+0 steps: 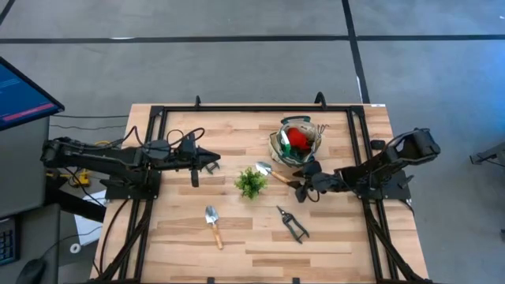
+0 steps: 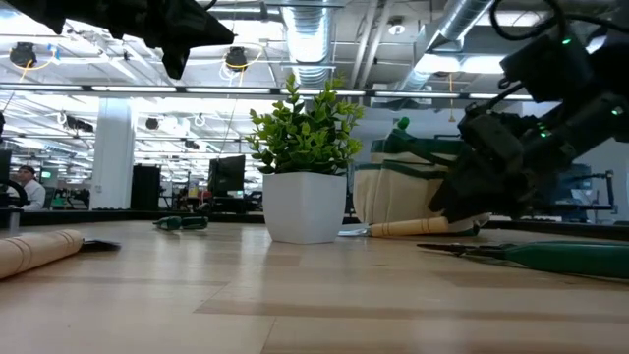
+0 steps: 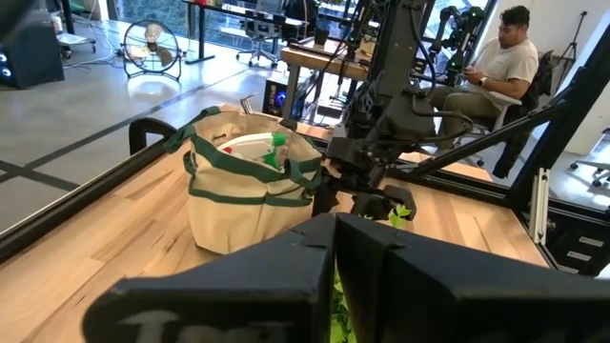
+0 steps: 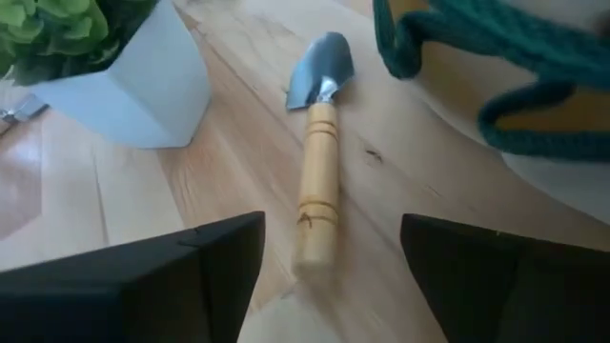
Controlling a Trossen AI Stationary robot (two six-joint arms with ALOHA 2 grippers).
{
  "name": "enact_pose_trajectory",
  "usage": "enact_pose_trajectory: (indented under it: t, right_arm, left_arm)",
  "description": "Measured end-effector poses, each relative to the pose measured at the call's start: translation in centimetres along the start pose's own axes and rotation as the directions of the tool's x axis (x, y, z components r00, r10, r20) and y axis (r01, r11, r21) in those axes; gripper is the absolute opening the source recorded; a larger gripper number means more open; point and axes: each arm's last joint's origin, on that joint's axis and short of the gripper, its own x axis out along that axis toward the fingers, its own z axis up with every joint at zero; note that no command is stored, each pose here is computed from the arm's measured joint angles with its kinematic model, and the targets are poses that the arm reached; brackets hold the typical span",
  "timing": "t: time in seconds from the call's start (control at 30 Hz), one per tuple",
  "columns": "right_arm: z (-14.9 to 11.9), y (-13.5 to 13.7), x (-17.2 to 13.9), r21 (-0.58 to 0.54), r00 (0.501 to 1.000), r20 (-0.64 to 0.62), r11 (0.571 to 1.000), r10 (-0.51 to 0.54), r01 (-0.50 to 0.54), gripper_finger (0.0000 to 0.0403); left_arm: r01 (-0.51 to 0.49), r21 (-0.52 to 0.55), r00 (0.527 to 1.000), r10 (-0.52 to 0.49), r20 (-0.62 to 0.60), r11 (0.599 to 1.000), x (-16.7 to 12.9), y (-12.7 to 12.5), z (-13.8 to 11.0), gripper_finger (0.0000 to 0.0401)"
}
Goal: Pick & Place Garden tools in Gardening bag
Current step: Put the top brown trowel into the brown gardening bag
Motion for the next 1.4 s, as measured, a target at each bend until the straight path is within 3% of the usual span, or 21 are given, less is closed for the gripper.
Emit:
enact_pose_trajectory:
  t: [0.5,0.83,1.4]
  right_arm:
    - [0.4,-0.3,0.5,0.015,0.997,-0.07,1.0,0.02,-0.019,0.0214]
    - [1.1,0.1,0.7,0.031,0.999,-0.044,0.999,0.023,-0.021,0.0215]
    - [1.6,0.8,1.0,-0.035,0.995,-0.072,0.997,-0.065,0.063,0.0214]
  left_arm:
    - [-0.004,0.002,1.0,0.004,0.001,1.0,0.0,0.0,0.0,0.0002]
    - [-0.004,0.003,1.0,0.004,0.0,1.0,0.0,0.0,0.0,0.0002]
    - [0.001,0.003,1.0,-0.001,-0.002,1.0,0.0,0.0,0.0,0.0002]
